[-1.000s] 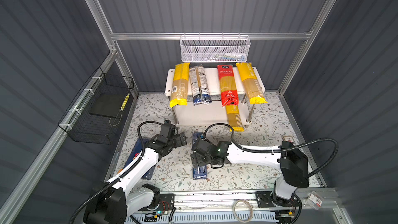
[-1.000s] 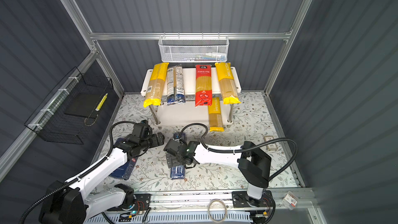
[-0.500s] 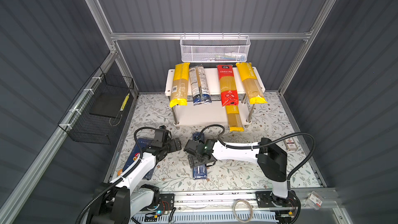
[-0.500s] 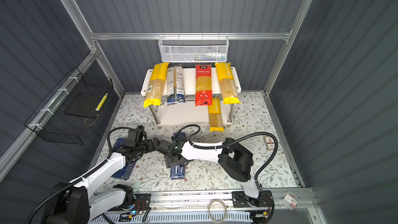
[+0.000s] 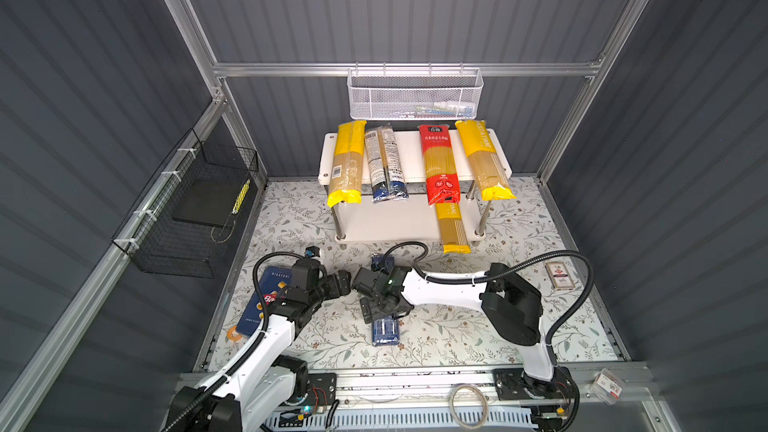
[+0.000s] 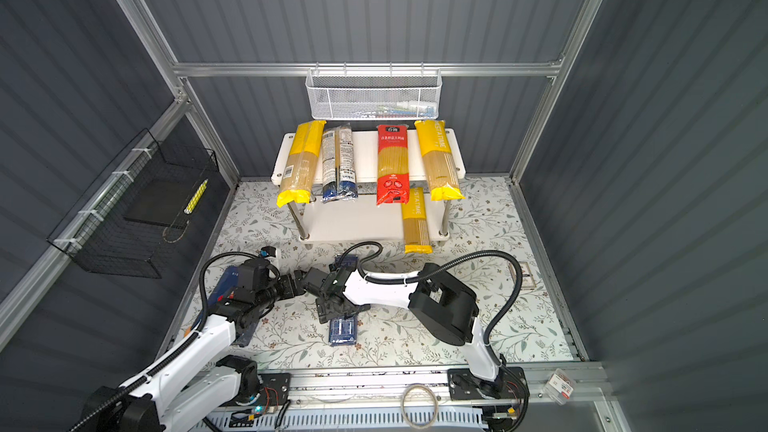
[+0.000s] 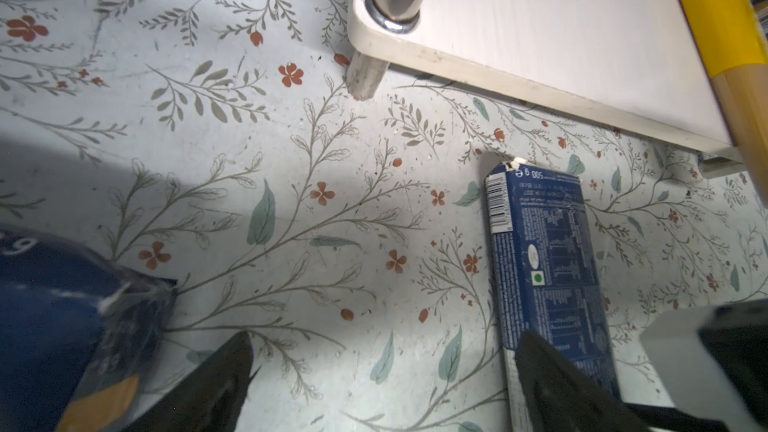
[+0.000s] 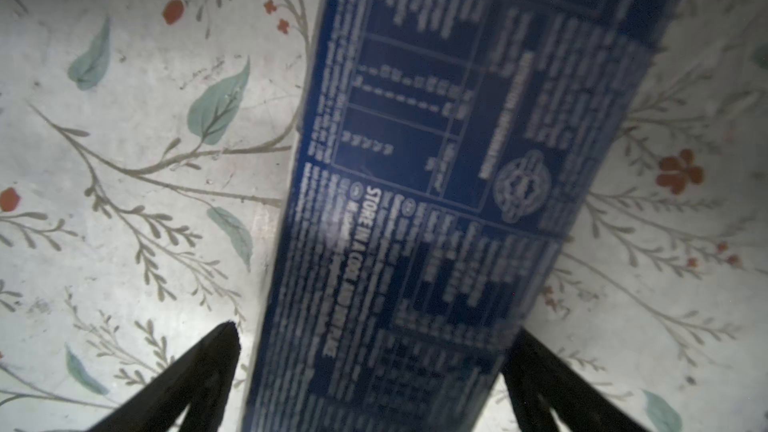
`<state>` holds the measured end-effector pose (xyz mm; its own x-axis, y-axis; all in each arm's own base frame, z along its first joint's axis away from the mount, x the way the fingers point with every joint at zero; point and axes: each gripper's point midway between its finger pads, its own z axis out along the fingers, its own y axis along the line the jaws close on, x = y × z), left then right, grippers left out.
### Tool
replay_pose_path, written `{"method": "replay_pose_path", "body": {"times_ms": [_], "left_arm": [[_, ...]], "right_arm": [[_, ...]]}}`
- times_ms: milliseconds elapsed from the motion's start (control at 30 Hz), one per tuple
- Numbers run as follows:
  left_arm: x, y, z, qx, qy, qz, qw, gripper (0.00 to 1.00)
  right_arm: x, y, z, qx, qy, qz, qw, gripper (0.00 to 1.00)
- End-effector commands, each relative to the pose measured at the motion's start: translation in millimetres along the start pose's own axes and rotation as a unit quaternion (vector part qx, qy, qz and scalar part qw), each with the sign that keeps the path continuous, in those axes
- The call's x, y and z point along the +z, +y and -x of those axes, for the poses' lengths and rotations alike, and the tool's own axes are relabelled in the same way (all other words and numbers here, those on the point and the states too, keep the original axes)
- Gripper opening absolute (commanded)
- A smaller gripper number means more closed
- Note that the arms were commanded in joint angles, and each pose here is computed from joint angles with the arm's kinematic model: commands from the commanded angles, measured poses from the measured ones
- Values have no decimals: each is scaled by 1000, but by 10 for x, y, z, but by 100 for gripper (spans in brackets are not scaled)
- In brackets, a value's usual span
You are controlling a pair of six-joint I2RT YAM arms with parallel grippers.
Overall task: Arrange pasta packages on shelves
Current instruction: Pick up the pasta box from the center of the table.
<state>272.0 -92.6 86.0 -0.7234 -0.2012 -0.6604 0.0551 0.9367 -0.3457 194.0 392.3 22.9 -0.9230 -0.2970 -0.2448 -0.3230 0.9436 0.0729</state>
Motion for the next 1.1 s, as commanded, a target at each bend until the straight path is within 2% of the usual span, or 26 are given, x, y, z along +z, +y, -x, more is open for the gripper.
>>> {"method": "replay_pose_path", "body": {"times_ms": [0, 400, 467, 633, 767, 1000, 1067], "left_arm": [[27, -16, -24, 6, 5, -8, 1000, 100], [63, -35, -37, 9, 14, -12, 1000, 100], [73, -36, -39, 9, 16, -12, 1000, 100], [94, -43, -50, 10, 23, -14, 1000, 100], [101, -42, -51, 11, 24, -13, 1000, 100], [85, -43, -54, 10, 22, -14, 1000, 100], [75, -38, -48, 10, 19, -13, 1000, 100]], "right_arm": [[97, -75, -46, -5, 17, -20, 1000, 99], [158, -384, -193, 24, 20, -33, 999, 99], [129, -421, -195, 22, 13, -34, 999, 97], [77, -486, -208, 12, -2, -28, 1000, 84], [131, -359, -261, -12, -3, 23, 1000, 79], [202, -404, -307, -23, 11, 6, 1000, 76], [189, -415, -299, -21, 8, 5, 1000, 72]]}}
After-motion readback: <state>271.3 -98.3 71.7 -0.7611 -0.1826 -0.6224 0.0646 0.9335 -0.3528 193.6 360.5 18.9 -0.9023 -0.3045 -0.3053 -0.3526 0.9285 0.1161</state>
